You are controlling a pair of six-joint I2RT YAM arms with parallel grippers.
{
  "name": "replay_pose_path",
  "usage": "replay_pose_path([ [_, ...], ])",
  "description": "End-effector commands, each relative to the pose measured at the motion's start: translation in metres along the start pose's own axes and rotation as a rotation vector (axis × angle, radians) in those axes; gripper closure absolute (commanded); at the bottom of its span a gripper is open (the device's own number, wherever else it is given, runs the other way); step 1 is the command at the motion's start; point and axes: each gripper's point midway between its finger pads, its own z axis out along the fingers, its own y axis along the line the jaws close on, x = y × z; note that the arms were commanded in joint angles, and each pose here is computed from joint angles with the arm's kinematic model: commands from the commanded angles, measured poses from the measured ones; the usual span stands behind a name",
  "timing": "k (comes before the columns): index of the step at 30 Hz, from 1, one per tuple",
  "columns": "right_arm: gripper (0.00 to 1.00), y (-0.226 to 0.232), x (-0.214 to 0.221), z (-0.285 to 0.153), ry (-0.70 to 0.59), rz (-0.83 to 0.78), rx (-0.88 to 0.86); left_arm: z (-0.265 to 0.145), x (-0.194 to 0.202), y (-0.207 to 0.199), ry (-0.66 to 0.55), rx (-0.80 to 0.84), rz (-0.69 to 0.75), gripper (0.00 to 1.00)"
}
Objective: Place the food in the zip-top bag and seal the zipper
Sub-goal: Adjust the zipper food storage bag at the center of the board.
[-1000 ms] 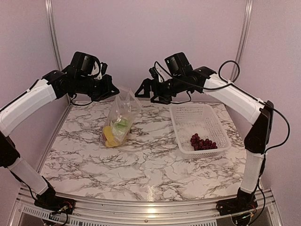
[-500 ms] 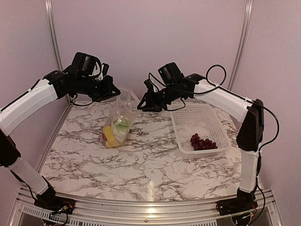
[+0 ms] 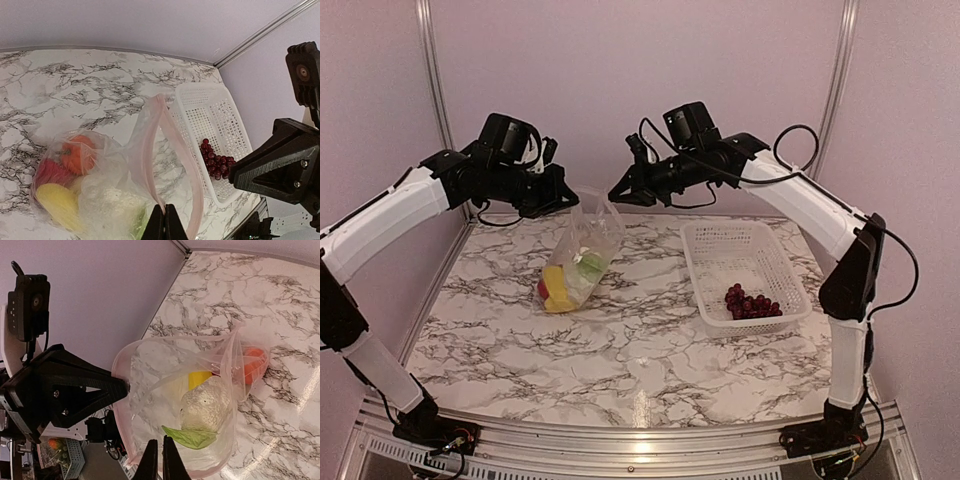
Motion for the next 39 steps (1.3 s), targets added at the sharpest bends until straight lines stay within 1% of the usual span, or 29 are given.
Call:
replay_pose_path([
  [1,0.96,0.015,0.005,-0.011,0.010,0.007,-0.049,-0.028,-0.033,-0.004,-0.121,-0.034,0.028,1.00],
  [4,0.98,0.010,0.012,-0.009,0.027,0.008,-0.041,-0.055,-0.060,-0.024,-0.232,0.020,0.017,1.00],
  [6,0.98,0.015,0.007,-0.015,0.000,-0.013,-0.044,-0.060,-0.065,-0.029,-0.254,0.040,0.013,1.00],
  [8,0.82,0.013,0.002,-0.020,-0.025,-0.021,-0.011,-0.051,-0.059,-0.023,-0.227,0.022,0.014,1.00],
  [9,0.76,0.009,0.001,-0.021,-0.030,-0.020,0.007,-0.043,-0.053,-0.018,-0.199,0.004,0.010,1.00],
  [11,0.60,0.002,0.005,-0.018,-0.018,-0.009,0.026,-0.027,-0.039,-0.011,-0.133,-0.007,-0.003,1.00],
  [12,0.55,-0.002,0.007,-0.015,-0.006,-0.005,0.032,-0.018,-0.029,-0.009,-0.093,0.003,-0.014,1.00],
  [13,0.53,-0.005,0.009,-0.011,0.002,-0.004,0.039,-0.013,-0.023,-0.008,-0.068,0.011,-0.026,1.00],
  [18,0.53,-0.029,0.011,0.001,0.005,0.002,0.115,0.002,-0.004,0.000,-0.014,0.017,-0.052,1.00],
  [22,0.56,-0.040,0.005,-0.001,-0.027,-0.001,0.182,0.004,0.003,0.005,0.008,0.008,-0.050,1.00],
  [24,0.55,-0.048,0.005,-0.001,-0.032,-0.009,0.224,0.004,0.006,0.006,0.016,0.006,-0.052,1.00],
  [26,0.52,-0.060,0.011,0.004,-0.006,-0.004,0.254,0.004,0.008,0.007,0.017,0.008,-0.057,1.00],
  [28,0.52,-0.069,0.023,0.015,0.044,0.001,0.252,0.002,0.009,0.007,0.013,0.011,-0.061,1.00],
  [30,0.55,-0.073,0.033,0.024,0.083,-0.002,0.250,0.002,0.010,0.007,0.014,0.013,-0.063,1.00],
  [33,0.82,-0.068,0.035,0.024,0.088,-0.001,0.235,0.001,0.010,0.005,0.020,0.020,-0.062,1.00],
  [35,0.94,-0.055,0.028,0.016,0.062,-0.005,0.216,0.000,0.011,0.005,0.025,0.021,-0.055,1.00],
  [37,1.00,-0.030,0.017,0.004,0.029,-0.011,0.159,-0.002,0.010,0.002,0.030,0.025,-0.044,1.00],
  [39,1.00,0.005,0.003,-0.012,-0.023,-0.036,0.073,-0.004,0.009,0.001,0.032,0.028,-0.028,1.00],
])
